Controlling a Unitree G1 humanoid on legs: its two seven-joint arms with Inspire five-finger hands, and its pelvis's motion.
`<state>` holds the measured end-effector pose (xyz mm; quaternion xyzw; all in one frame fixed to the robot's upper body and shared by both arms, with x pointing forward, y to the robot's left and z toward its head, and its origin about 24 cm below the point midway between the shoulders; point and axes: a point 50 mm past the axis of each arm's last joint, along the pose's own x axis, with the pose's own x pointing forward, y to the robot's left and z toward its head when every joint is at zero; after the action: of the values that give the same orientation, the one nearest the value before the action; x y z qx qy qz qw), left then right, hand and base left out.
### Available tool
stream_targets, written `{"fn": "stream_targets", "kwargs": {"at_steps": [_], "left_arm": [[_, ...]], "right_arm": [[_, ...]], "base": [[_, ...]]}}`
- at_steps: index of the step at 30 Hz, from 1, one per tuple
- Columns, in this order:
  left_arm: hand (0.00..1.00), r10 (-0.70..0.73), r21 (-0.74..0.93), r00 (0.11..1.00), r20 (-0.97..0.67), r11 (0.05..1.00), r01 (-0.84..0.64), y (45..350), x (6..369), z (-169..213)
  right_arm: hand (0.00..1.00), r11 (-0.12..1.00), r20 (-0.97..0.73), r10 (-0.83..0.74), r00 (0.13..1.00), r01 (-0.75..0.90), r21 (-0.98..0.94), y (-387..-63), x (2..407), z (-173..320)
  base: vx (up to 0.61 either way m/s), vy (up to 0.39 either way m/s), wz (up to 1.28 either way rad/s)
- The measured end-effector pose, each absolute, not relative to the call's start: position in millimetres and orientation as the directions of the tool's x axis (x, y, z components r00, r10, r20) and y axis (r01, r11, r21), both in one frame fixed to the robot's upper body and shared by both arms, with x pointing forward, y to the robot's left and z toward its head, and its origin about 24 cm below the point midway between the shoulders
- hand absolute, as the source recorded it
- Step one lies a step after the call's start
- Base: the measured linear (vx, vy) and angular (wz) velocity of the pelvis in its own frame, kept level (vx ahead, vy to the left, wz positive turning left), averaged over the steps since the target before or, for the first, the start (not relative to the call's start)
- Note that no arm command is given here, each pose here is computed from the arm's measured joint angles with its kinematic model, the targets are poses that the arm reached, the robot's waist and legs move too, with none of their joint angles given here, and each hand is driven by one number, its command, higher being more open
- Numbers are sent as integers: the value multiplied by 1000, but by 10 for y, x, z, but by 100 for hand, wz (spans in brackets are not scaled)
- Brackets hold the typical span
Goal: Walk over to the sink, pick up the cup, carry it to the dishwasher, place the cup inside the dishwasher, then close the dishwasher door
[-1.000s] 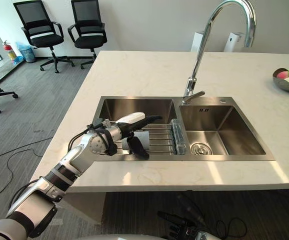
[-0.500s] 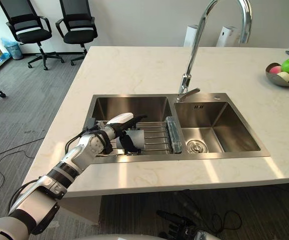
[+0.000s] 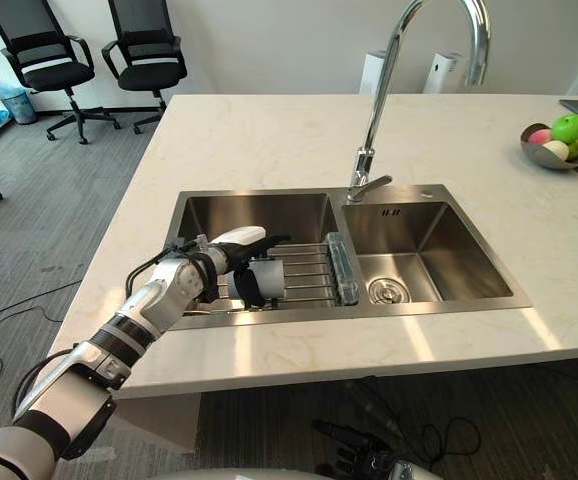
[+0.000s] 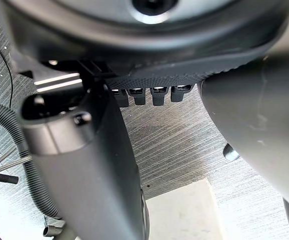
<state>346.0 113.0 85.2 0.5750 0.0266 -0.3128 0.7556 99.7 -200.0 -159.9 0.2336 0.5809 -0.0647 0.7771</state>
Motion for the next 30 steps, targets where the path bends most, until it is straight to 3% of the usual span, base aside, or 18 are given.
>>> {"fn": "stream_targets", "kwargs": {"at_steps": [30], "left_arm": [[100, -539, 828, 743, -397, 138, 543, 1154, 3173, 905]], "right_arm": [[100, 884, -948, 148, 283, 391, 255, -2043, 958, -1610]], "base": [[0, -2, 5]]}}
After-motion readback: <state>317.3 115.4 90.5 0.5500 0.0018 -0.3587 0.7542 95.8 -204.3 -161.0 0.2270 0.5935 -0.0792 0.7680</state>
